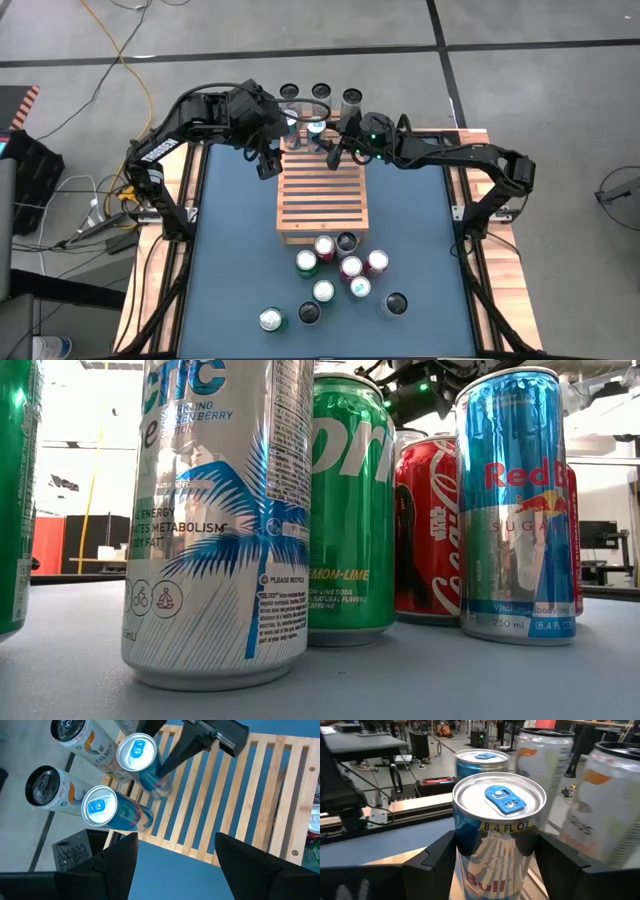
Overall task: Place canned beverage on shelf
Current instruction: Put the left blue soda can on the shelf aligned with the other blue soda cans
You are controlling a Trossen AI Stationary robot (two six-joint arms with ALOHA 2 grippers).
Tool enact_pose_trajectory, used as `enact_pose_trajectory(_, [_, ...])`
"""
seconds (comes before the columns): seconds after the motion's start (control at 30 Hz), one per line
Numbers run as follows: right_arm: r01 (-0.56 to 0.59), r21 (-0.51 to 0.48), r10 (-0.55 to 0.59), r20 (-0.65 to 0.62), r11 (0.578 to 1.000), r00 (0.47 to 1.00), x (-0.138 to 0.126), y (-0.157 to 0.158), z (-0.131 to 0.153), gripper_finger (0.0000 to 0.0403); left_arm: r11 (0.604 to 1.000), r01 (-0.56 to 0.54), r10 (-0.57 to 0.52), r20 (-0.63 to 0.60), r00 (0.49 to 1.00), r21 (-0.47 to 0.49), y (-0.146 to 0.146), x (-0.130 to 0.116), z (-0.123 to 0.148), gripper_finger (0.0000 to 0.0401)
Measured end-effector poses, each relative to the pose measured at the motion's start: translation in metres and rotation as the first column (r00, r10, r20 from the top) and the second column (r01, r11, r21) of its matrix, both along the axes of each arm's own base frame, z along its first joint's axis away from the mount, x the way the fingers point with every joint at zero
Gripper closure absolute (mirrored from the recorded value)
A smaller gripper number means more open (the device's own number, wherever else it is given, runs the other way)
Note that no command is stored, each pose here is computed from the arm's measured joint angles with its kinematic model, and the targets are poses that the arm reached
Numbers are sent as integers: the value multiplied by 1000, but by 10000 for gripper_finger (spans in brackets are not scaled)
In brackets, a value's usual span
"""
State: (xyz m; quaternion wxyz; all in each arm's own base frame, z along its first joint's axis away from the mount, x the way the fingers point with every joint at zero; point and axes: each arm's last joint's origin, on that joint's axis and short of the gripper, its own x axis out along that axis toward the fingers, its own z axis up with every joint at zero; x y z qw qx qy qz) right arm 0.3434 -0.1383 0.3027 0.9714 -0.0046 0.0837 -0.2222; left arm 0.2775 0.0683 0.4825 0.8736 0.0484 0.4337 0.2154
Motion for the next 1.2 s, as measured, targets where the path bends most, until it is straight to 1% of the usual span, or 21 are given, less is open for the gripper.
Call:
enact_pose_trajectory(0.2, [-5, -22, 4, -11, 1000, 1000, 1, 2, 0, 146, 1000, 12, -12, -6, 1000, 9, 0, 0, 0, 151])
enact_pose_trajectory(0.37, [-17, -31, 17, -5, 999, 1000, 3, 6, 1, 143, 1000, 12, -12, -7, 1000, 9, 0, 0, 0, 151])
enact_pose_trajectory(0.63, [-7, -33, 7, 11, 999, 1000, 1, 2, 3, 143, 1000, 12, -12, -7, 1000, 9, 0, 0, 0, 151])
enact_pose_trajectory(0.9, [-1, -53, 5, 58, 999, 998, 3, 1, 18, 142, 1000, 12, -12, -7, 1000, 9, 0, 0, 0, 151])
enact_pose_trajectory(1.0, [-3, -65, 6, 49, 998, 999, 4, 1, 21, 142, 1000, 12, -12, -7, 1000, 9, 0, 0, 0, 151])
enact_pose_trajectory(1.07, [18, -77, -15, 47, 997, 999, 4, 1, 23, 142, 1000, 12, -12, -7, 1000, 9, 0, 0, 0, 151])
enact_pose_trajectory(1.2, [23, -78, -20, 42, 997, 999, 4, 0, 23, 142, 1000, 12, -12, -7, 1000, 9, 0, 0, 0, 151])
